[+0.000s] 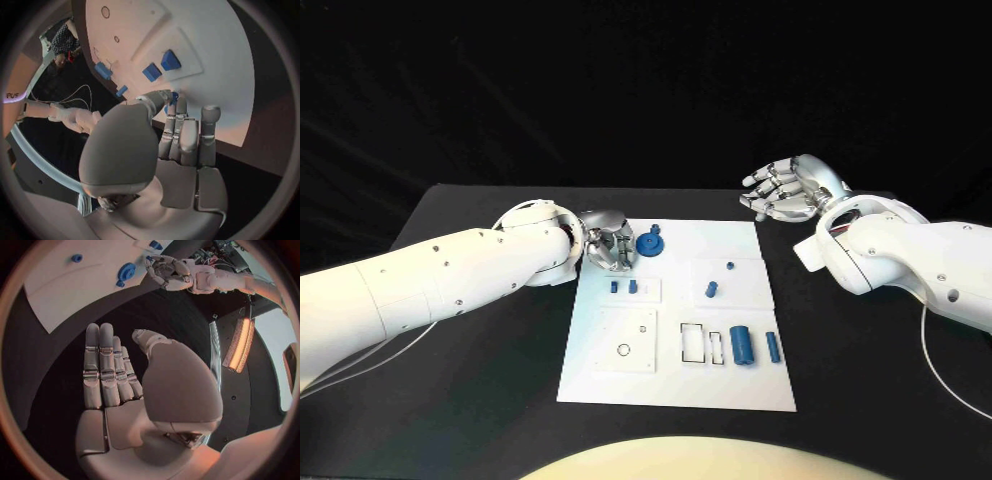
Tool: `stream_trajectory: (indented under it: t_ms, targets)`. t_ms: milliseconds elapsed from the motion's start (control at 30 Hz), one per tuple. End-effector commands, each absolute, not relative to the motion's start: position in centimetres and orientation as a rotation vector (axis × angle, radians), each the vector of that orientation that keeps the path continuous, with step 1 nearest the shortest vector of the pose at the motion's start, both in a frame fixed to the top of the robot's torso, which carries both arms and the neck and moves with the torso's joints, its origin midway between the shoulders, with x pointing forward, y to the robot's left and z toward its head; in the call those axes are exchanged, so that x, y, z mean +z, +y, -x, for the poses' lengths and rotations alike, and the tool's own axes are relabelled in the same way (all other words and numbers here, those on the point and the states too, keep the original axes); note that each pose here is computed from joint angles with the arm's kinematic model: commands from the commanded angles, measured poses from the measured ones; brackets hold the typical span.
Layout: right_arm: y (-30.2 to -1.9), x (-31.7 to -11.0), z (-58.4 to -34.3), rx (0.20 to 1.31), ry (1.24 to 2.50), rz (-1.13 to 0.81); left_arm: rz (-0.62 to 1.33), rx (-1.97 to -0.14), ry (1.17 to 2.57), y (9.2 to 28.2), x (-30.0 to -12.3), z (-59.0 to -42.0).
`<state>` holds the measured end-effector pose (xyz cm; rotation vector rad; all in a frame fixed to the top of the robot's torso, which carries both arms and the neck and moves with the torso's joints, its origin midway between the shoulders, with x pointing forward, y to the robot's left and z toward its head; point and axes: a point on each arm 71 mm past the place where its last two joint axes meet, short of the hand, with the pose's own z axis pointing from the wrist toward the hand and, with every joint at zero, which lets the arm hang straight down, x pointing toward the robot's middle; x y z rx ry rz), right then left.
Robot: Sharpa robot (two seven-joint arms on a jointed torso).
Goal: Assemble the parts on the task board
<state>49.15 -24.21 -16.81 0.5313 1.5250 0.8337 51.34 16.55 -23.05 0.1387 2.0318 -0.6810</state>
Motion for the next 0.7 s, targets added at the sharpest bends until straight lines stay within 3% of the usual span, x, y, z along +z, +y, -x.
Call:
stream_trajectory:
  t_ms: [33, 700]
  targets:
    - [-24.05, -16.84, -49.10, 0.842, 1.533, -0.515, -0.148, -0.690, 2.061, 16.33, -23.30, -51.12]
    - [-24.10, -16.87, -49.09, 0.840, 1.533, -0.516, -0.162, -0.678, 2.057, 16.24, -23.43, -51.05]
